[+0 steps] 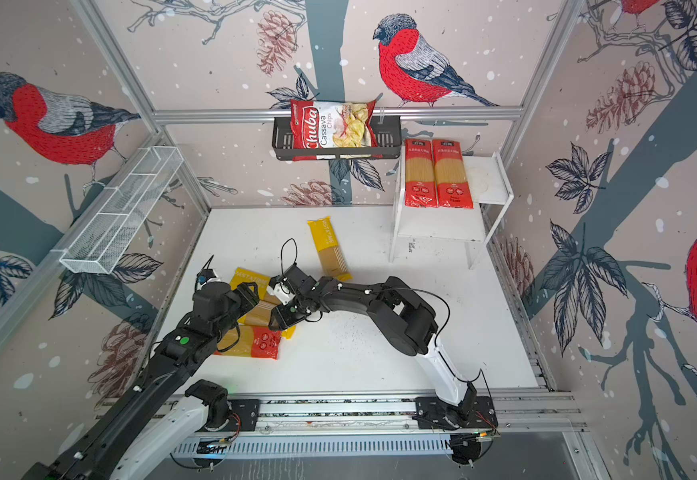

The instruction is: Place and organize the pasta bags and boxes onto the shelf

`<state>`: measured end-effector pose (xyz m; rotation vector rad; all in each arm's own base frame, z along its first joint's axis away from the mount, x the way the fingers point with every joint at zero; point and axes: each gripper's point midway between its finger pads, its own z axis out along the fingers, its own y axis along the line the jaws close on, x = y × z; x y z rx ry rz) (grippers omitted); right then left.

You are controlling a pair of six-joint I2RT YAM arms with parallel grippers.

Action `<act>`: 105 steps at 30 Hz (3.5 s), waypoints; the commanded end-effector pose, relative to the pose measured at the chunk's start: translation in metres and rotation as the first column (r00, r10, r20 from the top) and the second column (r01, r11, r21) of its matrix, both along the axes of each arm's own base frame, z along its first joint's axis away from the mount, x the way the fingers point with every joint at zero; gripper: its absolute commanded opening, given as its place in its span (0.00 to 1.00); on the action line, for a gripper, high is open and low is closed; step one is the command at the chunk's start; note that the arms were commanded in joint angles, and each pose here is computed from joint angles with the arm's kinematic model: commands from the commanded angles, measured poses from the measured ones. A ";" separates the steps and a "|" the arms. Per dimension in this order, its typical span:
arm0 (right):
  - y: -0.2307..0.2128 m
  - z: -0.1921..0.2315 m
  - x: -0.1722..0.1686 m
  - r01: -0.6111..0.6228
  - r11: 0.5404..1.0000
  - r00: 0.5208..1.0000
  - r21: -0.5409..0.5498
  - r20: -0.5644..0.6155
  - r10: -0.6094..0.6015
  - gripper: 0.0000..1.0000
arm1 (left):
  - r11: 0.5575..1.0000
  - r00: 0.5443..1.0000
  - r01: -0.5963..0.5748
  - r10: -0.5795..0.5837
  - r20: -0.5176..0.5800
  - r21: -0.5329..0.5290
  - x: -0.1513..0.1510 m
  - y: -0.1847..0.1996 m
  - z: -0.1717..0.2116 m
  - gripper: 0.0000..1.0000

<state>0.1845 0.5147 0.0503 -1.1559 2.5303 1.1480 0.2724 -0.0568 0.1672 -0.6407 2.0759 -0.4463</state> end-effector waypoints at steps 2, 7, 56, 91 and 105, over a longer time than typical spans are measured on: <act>-0.004 -0.017 -0.017 -0.066 0.998 0.998 -0.019 -0.024 0.065 0.48 | 1.000 1.000 -0.004 0.004 0.005 -0.010 -0.003 0.001 -0.003 0.64; -0.005 -0.011 -0.027 -0.107 0.994 0.994 -0.015 -0.017 0.107 0.45 | 1.000 1.000 -0.008 0.008 -0.002 -0.027 -0.006 0.001 -0.008 0.64; 0.009 0.024 -0.052 -0.176 0.984 0.979 -0.030 0.101 0.178 0.09 | 1.000 1.000 0.000 0.001 0.016 -0.023 0.004 -0.002 -0.003 0.63; -0.191 0.017 0.006 0.478 0.876 0.872 -0.064 -0.081 -0.482 0.14 | 0.941 0.953 0.301 -0.301 0.023 -0.153 0.006 -0.100 -0.020 0.66; -0.153 0.025 0.035 0.191 0.974 0.964 -0.121 0.210 -0.163 0.57 | 0.925 0.920 0.363 -0.375 -0.117 -0.111 -0.052 -0.123 -0.053 0.65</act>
